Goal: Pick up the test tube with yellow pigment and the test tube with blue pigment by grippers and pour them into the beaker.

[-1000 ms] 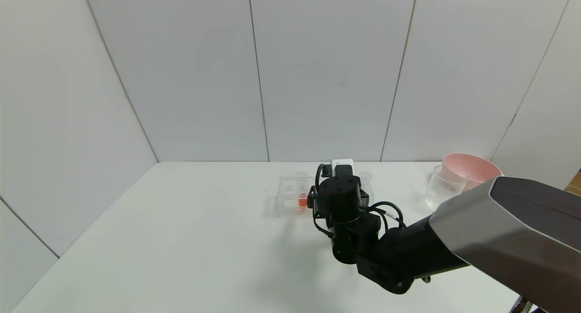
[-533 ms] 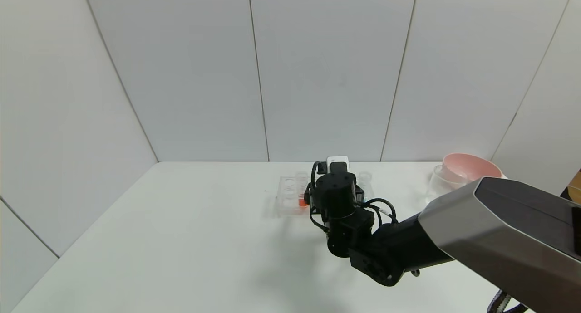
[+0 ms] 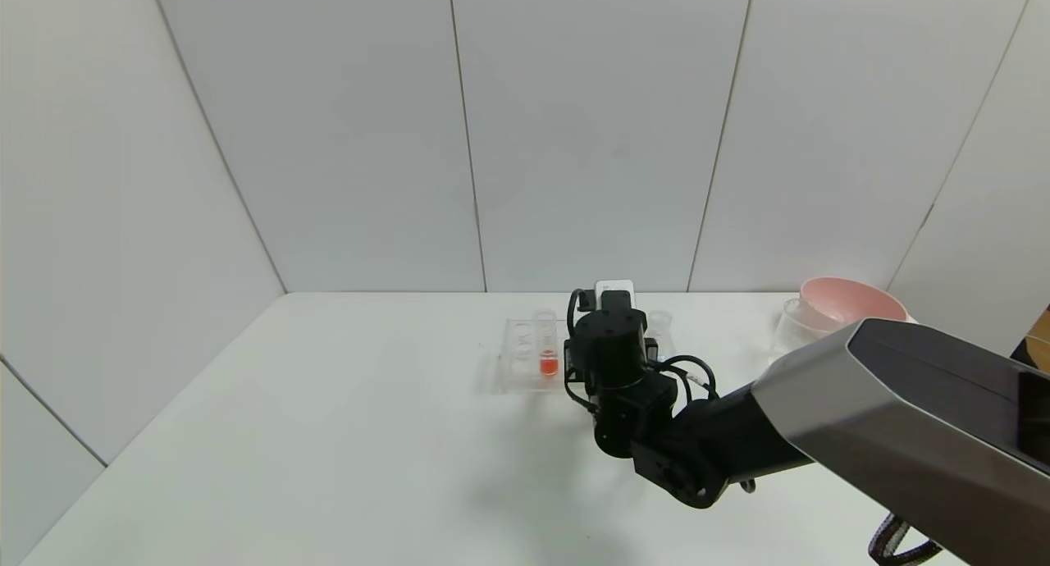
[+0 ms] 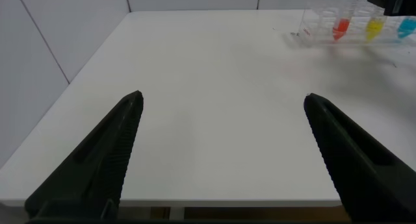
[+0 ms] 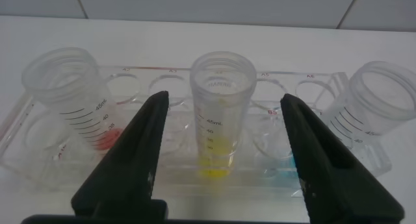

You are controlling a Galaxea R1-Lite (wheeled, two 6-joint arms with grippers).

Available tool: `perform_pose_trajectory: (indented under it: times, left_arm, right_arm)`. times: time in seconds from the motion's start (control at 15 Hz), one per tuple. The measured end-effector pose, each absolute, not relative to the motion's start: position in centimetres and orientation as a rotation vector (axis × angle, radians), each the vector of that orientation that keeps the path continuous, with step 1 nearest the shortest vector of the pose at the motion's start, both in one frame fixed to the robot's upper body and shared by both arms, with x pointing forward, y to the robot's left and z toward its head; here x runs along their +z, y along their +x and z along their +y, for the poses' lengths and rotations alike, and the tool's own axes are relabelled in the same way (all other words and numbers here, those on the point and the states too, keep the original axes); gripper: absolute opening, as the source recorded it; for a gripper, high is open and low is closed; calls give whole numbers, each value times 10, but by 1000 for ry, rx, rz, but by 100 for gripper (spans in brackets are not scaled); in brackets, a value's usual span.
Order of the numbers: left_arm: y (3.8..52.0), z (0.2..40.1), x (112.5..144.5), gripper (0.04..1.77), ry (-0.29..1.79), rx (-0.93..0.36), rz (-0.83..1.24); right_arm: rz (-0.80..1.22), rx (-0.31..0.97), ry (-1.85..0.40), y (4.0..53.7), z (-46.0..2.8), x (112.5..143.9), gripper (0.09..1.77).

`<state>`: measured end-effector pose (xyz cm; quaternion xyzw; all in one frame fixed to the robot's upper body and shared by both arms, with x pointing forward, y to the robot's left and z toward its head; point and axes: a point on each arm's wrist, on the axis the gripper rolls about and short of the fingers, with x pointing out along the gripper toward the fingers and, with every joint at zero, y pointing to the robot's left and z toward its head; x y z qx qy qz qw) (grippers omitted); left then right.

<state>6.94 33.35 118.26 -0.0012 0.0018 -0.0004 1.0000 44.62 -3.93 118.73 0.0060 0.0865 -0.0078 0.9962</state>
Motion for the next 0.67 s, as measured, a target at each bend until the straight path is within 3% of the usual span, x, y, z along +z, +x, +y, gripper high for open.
perform_pose_trajectory:
  times: [0.27, 0.33, 0.67]
  left_arm:
    - [69, 334, 1183, 176, -3, 0, 4]
    - [69, 334, 1183, 176, -3, 0, 4]
    - [69, 334, 1183, 176, -3, 0, 4]
  right_arm:
    - [174, -17, 11, 446, -39, 1187, 77]
    - [174, -17, 11, 446, -39, 1187, 48]
    - [171, -16, 11, 445, -39, 1186, 49]
